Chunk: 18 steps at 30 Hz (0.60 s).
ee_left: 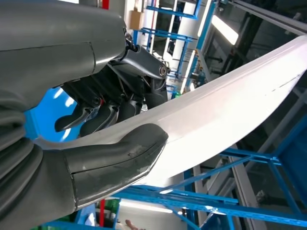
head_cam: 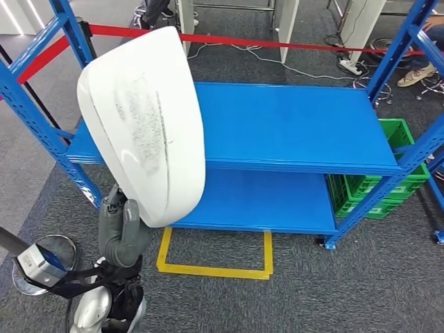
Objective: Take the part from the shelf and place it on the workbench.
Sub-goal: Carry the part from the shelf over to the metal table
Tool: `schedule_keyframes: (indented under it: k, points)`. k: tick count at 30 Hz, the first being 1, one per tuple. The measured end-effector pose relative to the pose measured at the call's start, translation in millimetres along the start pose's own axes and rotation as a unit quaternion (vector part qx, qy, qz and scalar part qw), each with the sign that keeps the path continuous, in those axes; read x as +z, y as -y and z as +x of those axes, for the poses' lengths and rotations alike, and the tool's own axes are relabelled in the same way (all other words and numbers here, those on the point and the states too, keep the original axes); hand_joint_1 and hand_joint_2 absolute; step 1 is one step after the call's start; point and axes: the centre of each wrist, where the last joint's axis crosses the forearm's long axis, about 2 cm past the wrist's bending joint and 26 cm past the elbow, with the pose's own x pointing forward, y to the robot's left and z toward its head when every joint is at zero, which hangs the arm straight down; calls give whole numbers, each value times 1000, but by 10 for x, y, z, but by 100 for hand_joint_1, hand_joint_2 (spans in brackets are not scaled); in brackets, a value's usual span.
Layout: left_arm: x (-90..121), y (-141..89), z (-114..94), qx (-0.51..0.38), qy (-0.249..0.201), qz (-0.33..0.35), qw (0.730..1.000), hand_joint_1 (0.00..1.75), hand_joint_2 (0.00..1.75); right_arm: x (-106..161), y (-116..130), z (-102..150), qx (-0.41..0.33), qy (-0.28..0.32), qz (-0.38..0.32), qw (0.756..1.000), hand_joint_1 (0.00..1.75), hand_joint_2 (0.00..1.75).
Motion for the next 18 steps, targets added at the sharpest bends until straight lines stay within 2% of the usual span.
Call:
schedule_keyframes:
  k: [18]
  points:
    - [21,-8,-9,4,-6,-1,1000,175,175,10,6,42,46,28,-23,998,0,175]
